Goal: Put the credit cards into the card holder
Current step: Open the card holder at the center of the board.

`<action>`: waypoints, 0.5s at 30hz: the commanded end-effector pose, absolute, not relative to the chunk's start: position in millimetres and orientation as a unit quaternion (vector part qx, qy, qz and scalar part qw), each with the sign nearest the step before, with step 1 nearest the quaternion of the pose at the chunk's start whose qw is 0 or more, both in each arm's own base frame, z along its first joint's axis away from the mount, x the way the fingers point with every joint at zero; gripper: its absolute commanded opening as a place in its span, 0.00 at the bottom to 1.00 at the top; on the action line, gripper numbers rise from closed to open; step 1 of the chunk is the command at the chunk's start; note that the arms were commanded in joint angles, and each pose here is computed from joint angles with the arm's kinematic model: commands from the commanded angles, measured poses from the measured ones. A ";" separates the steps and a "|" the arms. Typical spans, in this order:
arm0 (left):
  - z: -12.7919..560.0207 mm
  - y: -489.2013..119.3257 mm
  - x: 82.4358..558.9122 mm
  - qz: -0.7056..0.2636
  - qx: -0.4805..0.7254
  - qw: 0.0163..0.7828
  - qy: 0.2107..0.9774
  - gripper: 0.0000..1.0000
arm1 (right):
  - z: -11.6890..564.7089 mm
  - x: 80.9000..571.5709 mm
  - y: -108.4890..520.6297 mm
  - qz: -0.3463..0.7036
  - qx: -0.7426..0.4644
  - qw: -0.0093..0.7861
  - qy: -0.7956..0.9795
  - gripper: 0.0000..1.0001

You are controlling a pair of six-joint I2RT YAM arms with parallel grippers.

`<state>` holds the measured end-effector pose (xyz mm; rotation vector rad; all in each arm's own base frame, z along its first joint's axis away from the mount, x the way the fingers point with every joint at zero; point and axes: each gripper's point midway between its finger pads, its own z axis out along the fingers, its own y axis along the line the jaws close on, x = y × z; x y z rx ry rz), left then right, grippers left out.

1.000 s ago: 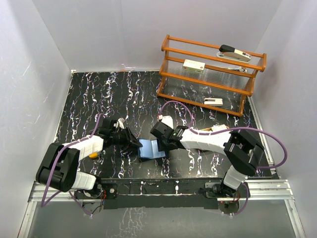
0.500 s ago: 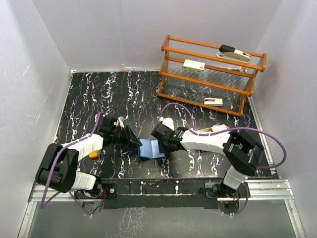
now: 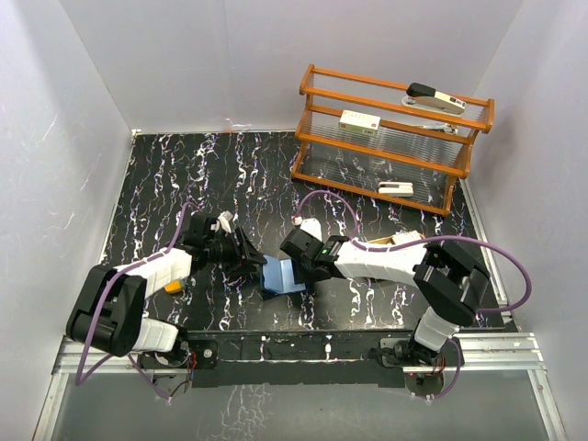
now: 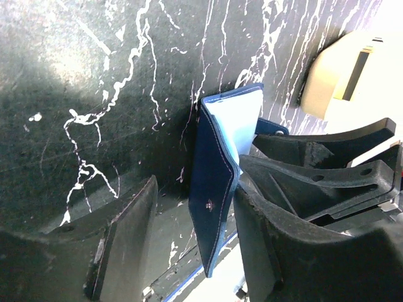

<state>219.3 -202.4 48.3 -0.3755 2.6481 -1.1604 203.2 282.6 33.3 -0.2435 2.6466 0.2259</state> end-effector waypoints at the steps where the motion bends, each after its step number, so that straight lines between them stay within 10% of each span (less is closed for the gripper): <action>1: 53.2 -209.6 221.2 -0.421 -0.107 0.125 0.892 0.50 | 37.2 209.3 284.9 0.087 -0.090 0.252 0.960 0.40; 15: 28.7 -192.3 213.7 -0.348 -0.107 0.107 0.925 0.42 | 50.4 218.5 310.9 0.111 -0.106 0.250 0.956 0.67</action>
